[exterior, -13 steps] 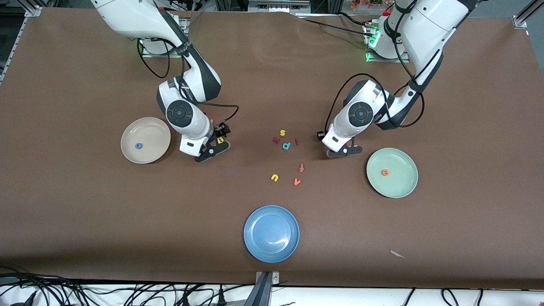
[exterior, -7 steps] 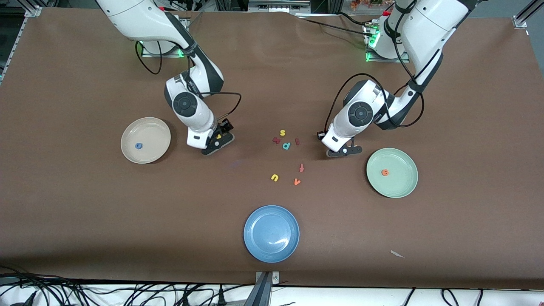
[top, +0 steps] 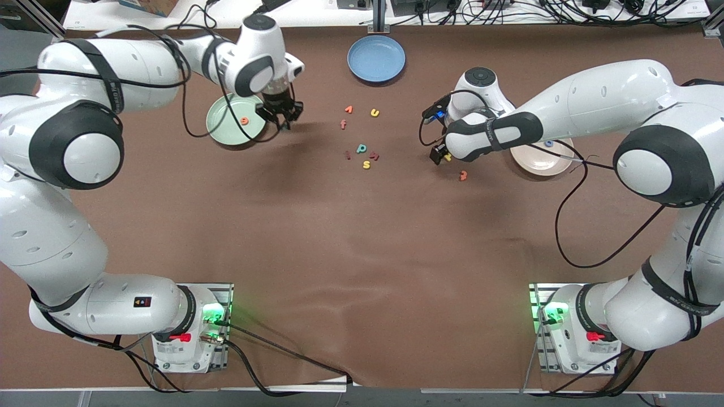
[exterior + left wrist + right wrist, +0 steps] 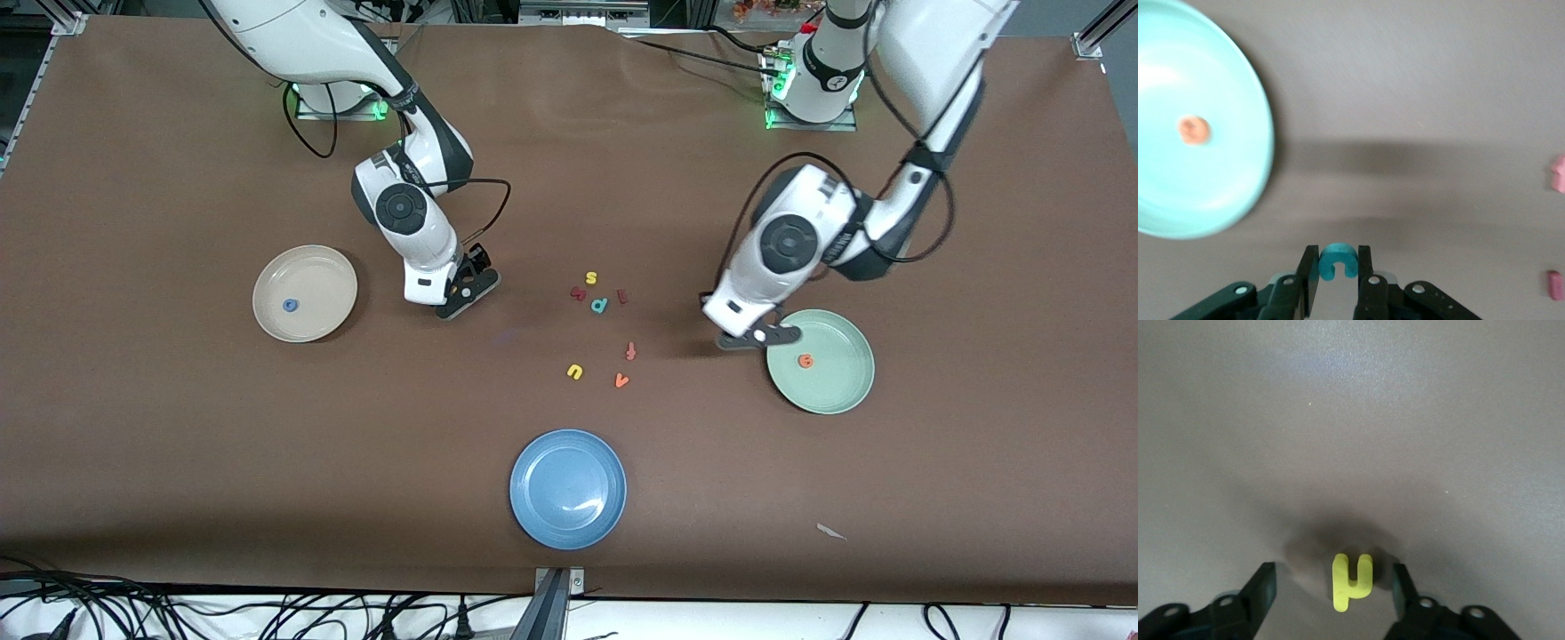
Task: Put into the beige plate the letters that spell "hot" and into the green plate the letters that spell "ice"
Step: 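Place the teal c on the green plate while the right gripper carries yellow u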
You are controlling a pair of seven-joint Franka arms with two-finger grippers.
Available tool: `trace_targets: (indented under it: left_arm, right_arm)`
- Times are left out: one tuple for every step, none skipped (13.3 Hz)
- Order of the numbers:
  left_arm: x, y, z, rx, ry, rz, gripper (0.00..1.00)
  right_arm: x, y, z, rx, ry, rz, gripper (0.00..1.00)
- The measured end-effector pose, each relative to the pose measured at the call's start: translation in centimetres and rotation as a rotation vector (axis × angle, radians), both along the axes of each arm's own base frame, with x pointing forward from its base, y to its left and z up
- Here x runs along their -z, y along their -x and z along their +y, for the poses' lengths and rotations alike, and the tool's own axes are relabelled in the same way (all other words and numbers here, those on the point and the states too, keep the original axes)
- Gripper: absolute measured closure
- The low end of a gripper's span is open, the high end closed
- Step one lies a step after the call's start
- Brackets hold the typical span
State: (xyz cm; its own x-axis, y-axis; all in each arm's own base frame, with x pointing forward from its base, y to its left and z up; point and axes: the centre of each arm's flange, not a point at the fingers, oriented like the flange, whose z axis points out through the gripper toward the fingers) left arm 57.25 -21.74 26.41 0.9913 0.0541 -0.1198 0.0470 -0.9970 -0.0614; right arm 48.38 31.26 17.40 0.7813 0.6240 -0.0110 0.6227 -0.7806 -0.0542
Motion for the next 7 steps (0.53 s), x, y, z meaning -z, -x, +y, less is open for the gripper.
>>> trace_targets:
  left_arm:
    - [-0.2,-1.4,2.9,0.036,0.011,-0.002,0.73]
    - [0.1,-2.4,6.1,0.073,0.024,0.005,0.73]
    - [0.8,-3.2,9.0,0.102,0.038,0.017,0.73]
    - [1.8,-3.7,11.6,0.125,0.045,0.028,0.73]
    - [2.8,-4.0,13.5,0.140,0.040,0.037,0.73]
    - [3.8,-4.1,14.8,0.147,0.035,0.049,0.73]
    - [4.8,-4.0,15.7,0.148,0.029,0.062,0.73]
  right_arm:
    - [0.0,0.0,0.0,-0.003,0.002,0.000,0.24]
    - [0.0,0.0,-0.1,-0.004,0.003,-0.001,0.34]
    - [-0.1,-0.1,-0.2,-0.004,0.004,-0.004,0.44]
    - [-0.2,-0.2,-0.3,-0.001,0.004,-0.006,0.53]
    - [-0.2,-0.2,-0.3,-0.002,0.005,-0.006,0.54]
    - [-0.2,-0.3,-0.4,-0.001,0.005,-0.009,0.65]
    - [-0.3,-0.3,-0.4,-0.001,0.005,-0.009,0.73]
